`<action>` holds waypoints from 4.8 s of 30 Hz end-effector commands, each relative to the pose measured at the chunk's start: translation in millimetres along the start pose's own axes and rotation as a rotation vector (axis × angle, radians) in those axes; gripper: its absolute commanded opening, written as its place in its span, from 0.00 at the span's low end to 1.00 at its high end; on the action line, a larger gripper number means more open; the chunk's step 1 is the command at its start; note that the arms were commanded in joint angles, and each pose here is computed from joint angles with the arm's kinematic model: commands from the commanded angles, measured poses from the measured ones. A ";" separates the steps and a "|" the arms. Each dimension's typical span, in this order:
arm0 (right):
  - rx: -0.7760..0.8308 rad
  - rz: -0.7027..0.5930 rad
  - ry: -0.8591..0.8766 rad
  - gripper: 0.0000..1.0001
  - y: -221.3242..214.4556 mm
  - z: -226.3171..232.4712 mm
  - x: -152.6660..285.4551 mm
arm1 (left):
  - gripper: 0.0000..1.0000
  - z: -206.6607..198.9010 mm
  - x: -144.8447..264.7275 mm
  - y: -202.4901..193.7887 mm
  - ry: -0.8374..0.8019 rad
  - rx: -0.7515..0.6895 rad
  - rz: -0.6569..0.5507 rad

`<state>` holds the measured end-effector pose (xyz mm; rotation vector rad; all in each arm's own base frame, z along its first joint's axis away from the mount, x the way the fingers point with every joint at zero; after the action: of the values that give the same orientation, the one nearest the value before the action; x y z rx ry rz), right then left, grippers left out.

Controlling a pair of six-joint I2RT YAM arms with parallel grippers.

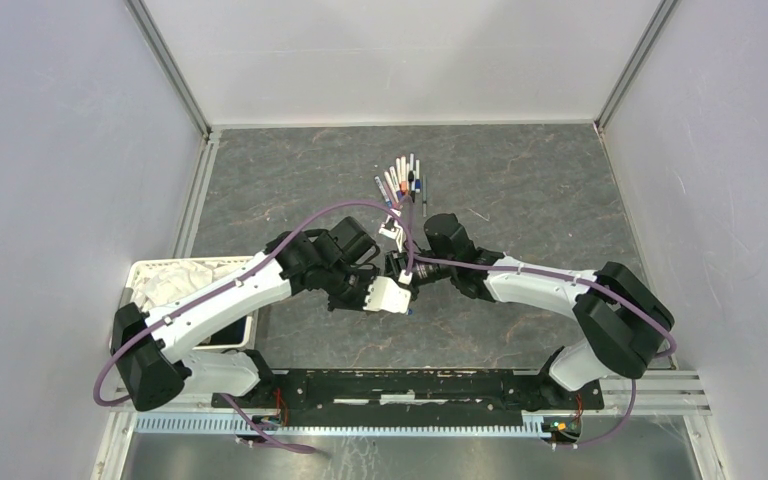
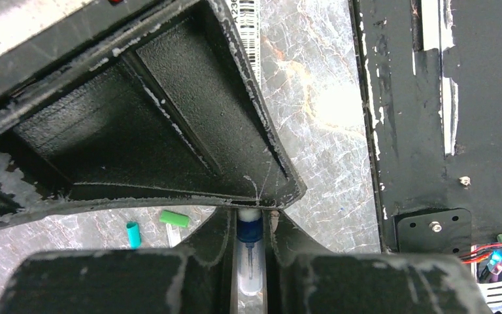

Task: Open the pen caps
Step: Open the pen cap from the pen, then place the pen cap at the center of the board, then place the pen at the center of the board, then pick up the pen from the center of the board.

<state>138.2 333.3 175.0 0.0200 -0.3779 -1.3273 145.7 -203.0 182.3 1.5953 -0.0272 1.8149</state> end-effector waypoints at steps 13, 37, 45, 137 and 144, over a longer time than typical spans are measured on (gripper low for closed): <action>0.009 0.073 -0.024 0.00 4.8 -6.5 -8.5 | 0.02 10.0 2.5 -20.2 0.000 -0.075 0.124; -0.059 0.120 -0.258 0.00 -128.7 -66.3 89.2 | 0.02 18.2 107.2 -155.4 0.113 0.109 0.286; 0.031 0.037 -0.222 0.00 -93.5 -42.4 85.2 | 0.02 23.6 68.8 -83.2 0.103 0.102 0.084; 0.122 -0.751 -1.158 0.44 232.0 -164.7 143.0 | 1.00 116.7 141.0 -79.6 0.703 0.623 -0.003; 0.100 -0.698 -1.176 0.43 259.8 -196.1 123.9 | 1.00 106.8 130.1 -83.6 0.649 0.619 0.015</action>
<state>445.0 235.5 79.9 -0.6170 -1.5264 -1.9203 289.0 -125.5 286.6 1.2674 0.8527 2.4426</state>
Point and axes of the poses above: each gripper's point midway between its finger pads, its own x axis back along the fingers, its own z axis along the line the jaws close on, y = z × x, the point moved 4 cm from there along x, back along the fingers, and after that the axes turned 14 degrees about -x, right-handed, at the moved point
